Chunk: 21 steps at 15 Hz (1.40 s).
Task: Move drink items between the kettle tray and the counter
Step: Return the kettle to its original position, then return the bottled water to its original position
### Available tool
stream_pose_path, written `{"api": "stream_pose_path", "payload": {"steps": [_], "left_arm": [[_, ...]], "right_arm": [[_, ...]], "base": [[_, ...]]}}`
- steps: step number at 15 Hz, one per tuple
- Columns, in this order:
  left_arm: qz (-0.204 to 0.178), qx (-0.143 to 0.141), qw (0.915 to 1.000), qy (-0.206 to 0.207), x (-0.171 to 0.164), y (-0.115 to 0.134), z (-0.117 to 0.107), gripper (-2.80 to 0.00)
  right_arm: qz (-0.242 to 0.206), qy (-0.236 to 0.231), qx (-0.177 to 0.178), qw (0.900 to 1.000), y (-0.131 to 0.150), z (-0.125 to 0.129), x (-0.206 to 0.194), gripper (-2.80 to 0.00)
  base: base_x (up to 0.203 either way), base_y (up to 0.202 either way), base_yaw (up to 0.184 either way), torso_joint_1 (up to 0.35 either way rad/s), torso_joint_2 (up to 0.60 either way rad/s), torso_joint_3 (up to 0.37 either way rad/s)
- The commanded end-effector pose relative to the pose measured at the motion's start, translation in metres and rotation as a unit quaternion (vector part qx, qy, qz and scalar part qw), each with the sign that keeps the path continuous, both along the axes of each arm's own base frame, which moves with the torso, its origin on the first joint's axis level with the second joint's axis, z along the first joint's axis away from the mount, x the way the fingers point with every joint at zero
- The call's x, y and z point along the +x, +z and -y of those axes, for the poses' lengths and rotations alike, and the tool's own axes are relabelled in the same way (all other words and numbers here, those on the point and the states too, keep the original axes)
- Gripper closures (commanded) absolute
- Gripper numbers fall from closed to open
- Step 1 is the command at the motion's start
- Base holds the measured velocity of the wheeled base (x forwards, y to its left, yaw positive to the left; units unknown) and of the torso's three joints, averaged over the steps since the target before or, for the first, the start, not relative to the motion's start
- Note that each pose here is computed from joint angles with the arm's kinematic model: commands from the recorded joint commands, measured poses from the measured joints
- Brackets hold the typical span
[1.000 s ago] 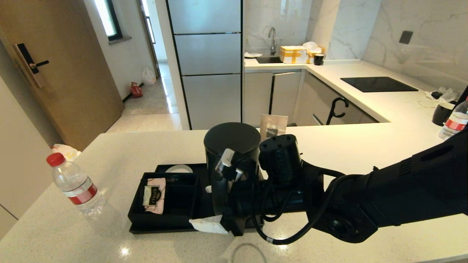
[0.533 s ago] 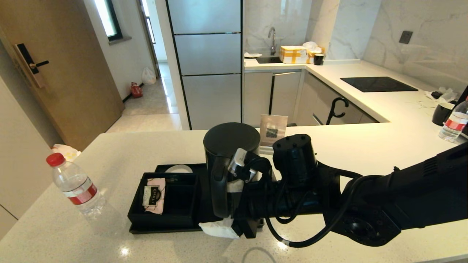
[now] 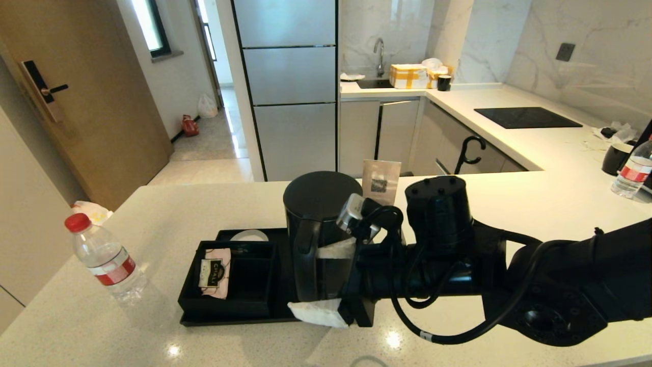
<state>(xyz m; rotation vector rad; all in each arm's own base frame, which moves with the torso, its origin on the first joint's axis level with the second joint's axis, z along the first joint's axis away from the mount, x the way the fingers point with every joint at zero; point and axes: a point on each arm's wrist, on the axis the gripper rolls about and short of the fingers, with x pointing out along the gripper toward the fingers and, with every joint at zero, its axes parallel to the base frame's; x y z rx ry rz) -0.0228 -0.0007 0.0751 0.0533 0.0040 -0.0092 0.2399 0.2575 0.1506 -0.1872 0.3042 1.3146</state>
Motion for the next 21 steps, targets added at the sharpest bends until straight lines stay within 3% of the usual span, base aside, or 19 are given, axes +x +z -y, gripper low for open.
{"api": "stream_pose_path", "payload": {"steps": [1, 3, 7, 10, 14, 17, 18, 21], "left_arm": [[0.000, 0.000, 1.0000, 0.000, 0.000, 0.000, 0.000, 0.00], [0.000, 0.000, 1.0000, 0.000, 0.000, 0.000, 0.000, 0.00], [0.000, 0.000, 1.0000, 0.000, 0.000, 0.000, 0.000, 0.00], [0.000, 0.000, 1.0000, 0.000, 0.000, 0.000, 0.000, 0.00], [0.000, 0.000, 1.0000, 0.000, 0.000, 0.000, 0.000, 0.00], [0.000, 0.001, 1.0000, 0.000, 0.000, 0.000, 0.000, 0.00], [0.000, 0.001, 1.0000, 0.000, 0.000, 0.000, 0.000, 0.00], [0.000, 0.000, 1.0000, 0.000, 0.000, 0.000, 0.000, 0.00]], "right_arm": [[0.009, -0.005, 0.013, 1.000, 0.011, 0.005, -0.001, -2.80], [0.013, -0.011, 0.017, 1.000, 0.015, 0.010, 0.001, -2.80], [0.022, -0.057, 0.046, 0.997, 0.043, 0.043, 0.005, -2.80], [0.018, -0.077, 0.044, 0.996, 0.052, 0.059, 0.007, -2.80], [0.013, -0.114, 0.046, 0.992, 0.073, 0.104, -0.011, -2.80], [0.006, -0.118, 0.044, 0.992, 0.072, 0.106, -0.012, -2.80], [-0.002, -0.141, 0.049, 0.989, 0.076, 0.119, -0.013, -2.80], [0.004, -0.254, 0.079, 0.964, 0.102, 0.180, -0.026, -2.80]], "base": [[0.000, 0.000, 0.000, 0.000, 0.00, 0.000], [0.000, 0.000, 0.000, 0.000, 0.00, 0.000], [0.000, 0.000, 0.000, 0.000, 0.00, 0.000], [0.000, 0.000, 0.000, 0.000, 0.00, 0.000], [0.000, 0.000, 0.000, 0.000, 0.00, 0.000], [0.000, 0.000, 0.000, 0.000, 0.00, 0.000], [0.000, 0.000, 0.000, 0.000, 0.00, 0.000], [0.000, 0.000, 0.000, 0.000, 0.00, 0.000]]}}
